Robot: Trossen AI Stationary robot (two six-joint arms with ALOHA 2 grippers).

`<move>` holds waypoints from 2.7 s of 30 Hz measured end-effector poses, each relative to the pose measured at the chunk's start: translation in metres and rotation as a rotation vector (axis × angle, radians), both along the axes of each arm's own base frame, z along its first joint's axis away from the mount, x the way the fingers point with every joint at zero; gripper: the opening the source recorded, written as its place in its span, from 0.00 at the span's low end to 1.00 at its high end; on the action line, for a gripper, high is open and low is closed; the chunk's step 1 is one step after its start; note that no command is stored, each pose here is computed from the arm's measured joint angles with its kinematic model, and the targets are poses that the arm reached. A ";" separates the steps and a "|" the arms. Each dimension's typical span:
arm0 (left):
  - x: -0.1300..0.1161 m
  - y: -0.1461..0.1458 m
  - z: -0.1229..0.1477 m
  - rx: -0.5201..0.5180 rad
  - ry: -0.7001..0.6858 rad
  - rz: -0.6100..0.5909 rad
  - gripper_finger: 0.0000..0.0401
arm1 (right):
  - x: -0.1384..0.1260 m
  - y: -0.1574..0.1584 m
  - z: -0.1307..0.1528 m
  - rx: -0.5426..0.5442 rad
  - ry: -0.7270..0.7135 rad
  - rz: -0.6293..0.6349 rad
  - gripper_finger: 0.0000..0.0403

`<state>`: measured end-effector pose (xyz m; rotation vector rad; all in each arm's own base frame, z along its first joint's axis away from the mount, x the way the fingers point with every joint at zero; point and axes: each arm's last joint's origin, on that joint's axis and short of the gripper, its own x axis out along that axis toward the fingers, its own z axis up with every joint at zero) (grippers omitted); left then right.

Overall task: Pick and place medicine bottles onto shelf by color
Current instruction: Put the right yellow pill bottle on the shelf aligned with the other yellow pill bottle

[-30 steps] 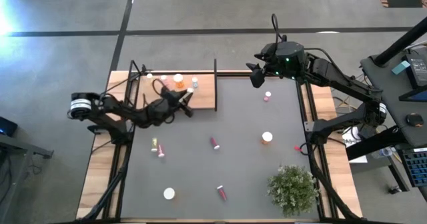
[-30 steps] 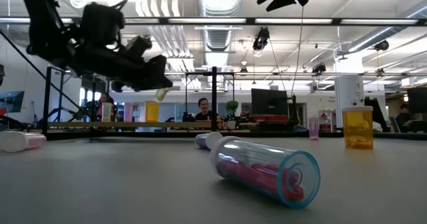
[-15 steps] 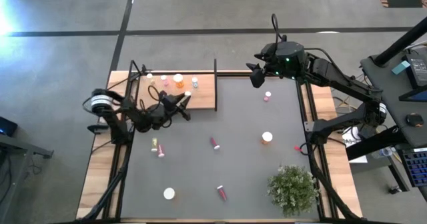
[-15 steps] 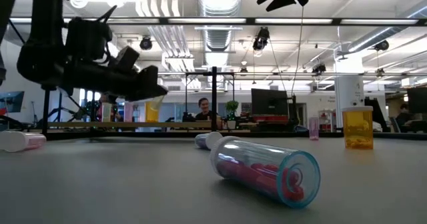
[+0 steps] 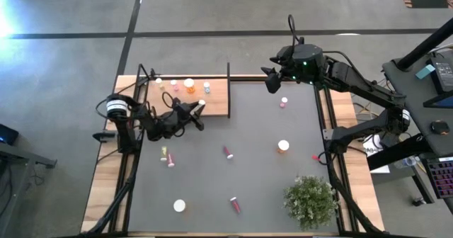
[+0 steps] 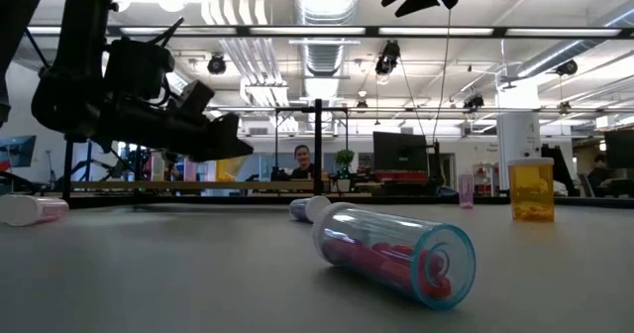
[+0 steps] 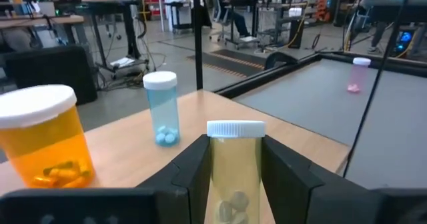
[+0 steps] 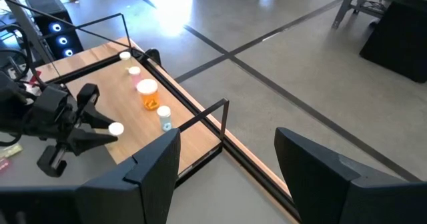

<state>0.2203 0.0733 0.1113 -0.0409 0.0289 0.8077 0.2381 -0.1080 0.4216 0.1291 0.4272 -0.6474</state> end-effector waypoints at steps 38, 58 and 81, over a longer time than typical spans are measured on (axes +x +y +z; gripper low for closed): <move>0.054 -0.006 -0.006 0.070 0.014 -0.017 0.26 | 0.000 0.000 0.000 0.000 0.000 0.000 0.58; 0.067 0.010 -0.001 0.112 0.012 0.079 0.26 | 0.000 0.000 0.000 0.000 0.000 0.000 0.58; 0.066 0.012 -0.002 0.076 -0.020 0.085 0.26 | 0.000 0.000 0.000 0.000 0.000 0.000 0.58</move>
